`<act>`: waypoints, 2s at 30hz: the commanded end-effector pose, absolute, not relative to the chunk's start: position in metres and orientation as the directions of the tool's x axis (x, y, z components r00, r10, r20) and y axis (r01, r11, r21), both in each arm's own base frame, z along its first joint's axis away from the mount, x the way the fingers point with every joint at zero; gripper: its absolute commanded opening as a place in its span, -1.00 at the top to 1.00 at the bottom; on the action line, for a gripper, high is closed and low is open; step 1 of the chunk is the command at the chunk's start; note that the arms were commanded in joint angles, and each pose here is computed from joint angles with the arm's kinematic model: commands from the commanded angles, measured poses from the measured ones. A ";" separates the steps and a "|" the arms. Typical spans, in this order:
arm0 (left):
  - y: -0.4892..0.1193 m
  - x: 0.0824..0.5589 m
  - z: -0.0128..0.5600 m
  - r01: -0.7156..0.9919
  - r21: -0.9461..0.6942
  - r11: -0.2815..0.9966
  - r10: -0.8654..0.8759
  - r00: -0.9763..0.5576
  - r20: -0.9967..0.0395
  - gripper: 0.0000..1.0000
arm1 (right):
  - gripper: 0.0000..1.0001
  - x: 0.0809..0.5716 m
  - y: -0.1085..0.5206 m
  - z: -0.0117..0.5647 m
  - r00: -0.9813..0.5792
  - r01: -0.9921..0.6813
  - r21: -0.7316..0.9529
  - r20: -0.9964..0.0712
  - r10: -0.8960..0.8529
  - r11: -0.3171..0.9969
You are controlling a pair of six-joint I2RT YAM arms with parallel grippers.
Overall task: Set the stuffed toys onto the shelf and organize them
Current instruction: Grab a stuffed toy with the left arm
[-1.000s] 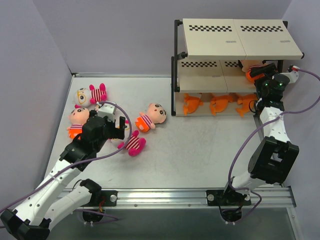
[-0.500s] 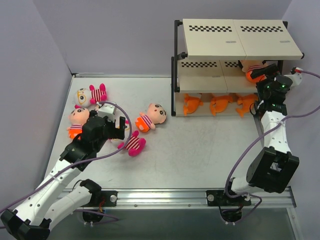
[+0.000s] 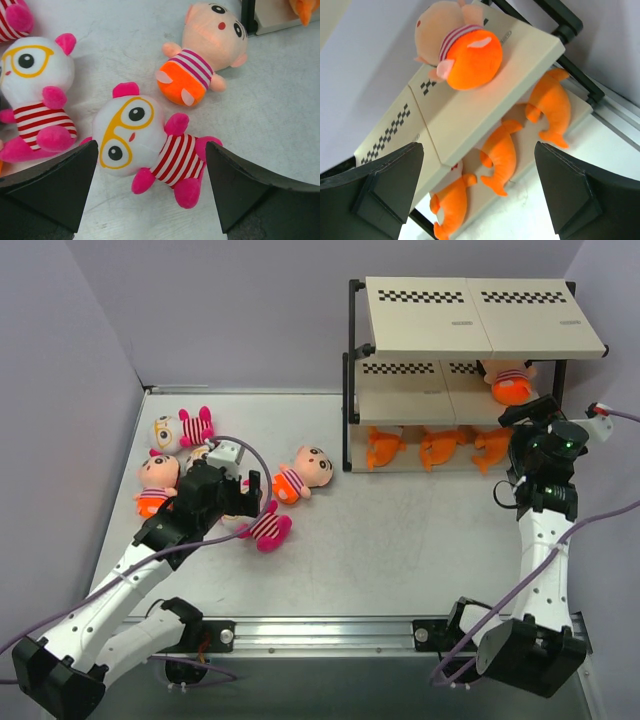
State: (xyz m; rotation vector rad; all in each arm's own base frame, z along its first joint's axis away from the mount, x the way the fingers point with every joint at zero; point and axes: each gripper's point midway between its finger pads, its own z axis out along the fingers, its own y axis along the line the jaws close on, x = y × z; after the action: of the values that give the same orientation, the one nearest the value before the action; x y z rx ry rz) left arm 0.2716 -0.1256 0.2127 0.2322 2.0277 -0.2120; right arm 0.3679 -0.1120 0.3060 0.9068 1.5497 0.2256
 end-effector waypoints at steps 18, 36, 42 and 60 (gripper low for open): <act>-0.194 0.405 0.200 0.332 -0.414 0.847 -0.125 -0.634 -0.763 -0.95 | -0.96 0.300 0.008 0.294 -0.071 0.092 0.428 -0.898 0.435 0.899; -0.230 0.425 0.080 0.356 -0.464 0.811 0.065 -0.844 -0.533 -0.79 | -0.96 0.280 0.041 0.285 -0.125 -0.057 0.375 -0.922 0.366 0.925; -0.245 0.411 0.050 0.324 -0.489 0.810 0.060 -0.875 -0.481 -0.60 | -0.95 0.282 0.051 0.284 -0.141 -0.099 0.365 -0.926 0.350 0.926; -0.255 0.399 0.124 0.329 -0.561 0.759 -0.081 -0.808 -0.584 0.95 | -0.86 0.282 0.100 0.268 -0.249 -0.273 0.374 -0.917 0.311 0.886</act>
State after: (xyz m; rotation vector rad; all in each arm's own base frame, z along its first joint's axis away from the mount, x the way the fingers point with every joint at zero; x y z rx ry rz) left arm 0.3895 -0.2521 0.0718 0.2069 2.5034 -0.8703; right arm 0.2804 0.0815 0.2558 0.0987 1.7851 0.4735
